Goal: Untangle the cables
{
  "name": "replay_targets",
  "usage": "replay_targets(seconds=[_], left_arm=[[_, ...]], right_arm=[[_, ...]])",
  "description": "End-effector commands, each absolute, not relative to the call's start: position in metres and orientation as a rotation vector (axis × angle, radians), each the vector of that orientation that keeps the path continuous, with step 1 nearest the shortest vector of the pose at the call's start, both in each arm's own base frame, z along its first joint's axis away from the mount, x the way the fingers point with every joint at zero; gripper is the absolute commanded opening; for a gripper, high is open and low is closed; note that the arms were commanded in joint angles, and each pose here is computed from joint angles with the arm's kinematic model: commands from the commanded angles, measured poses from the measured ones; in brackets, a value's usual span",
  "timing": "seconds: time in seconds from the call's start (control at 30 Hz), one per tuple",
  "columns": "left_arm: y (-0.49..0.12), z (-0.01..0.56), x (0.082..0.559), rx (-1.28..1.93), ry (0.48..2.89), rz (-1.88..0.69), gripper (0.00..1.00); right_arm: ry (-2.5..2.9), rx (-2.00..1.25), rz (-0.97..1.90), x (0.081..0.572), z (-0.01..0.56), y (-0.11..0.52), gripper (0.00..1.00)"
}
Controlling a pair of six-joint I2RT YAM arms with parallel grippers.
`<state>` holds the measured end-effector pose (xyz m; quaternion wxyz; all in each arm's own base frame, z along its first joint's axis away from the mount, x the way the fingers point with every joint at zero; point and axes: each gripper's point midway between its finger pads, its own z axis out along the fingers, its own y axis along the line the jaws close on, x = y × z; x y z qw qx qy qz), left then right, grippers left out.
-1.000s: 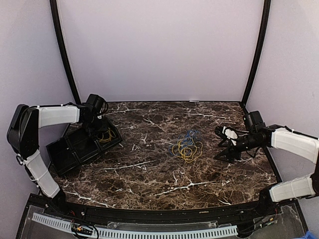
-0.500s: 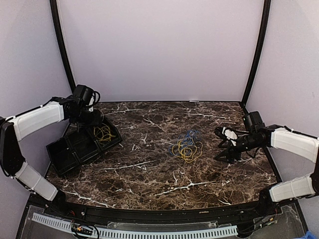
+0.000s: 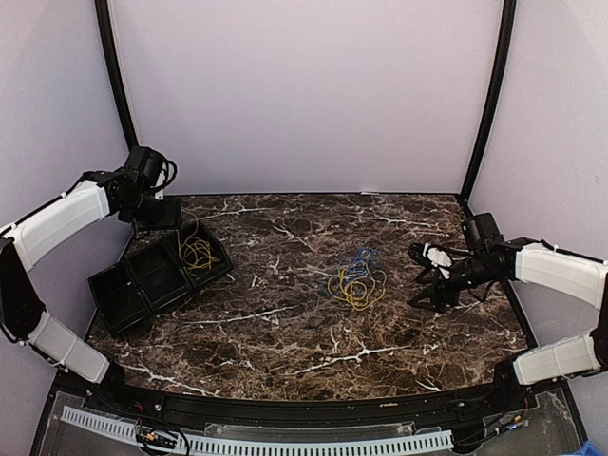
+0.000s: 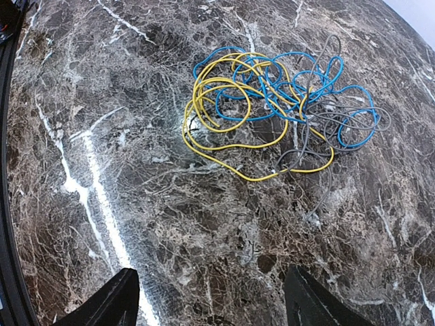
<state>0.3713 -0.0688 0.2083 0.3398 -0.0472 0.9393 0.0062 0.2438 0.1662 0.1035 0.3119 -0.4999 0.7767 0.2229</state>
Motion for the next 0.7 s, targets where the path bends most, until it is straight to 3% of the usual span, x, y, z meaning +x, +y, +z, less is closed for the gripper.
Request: replay_targets(seconds=[0.0, 0.3, 0.67], left_arm=[[-0.027, 0.189, 0.409, -0.296, 2.422, 0.064, 0.64], [-0.019, 0.157, 0.469, -0.406, 2.42, -0.128, 0.55], [-0.004, 0.153, 0.489, -0.506, 2.339, -0.223, 0.4]], right_arm=[[1.987, -1.322, 0.569, 0.251, 0.12, 0.17, 0.75], [1.988, -1.322, 0.561, 0.251, 0.12, 0.169, 0.75], [2.015, -1.329, 0.57, 0.252, 0.112, 0.169, 0.75]])
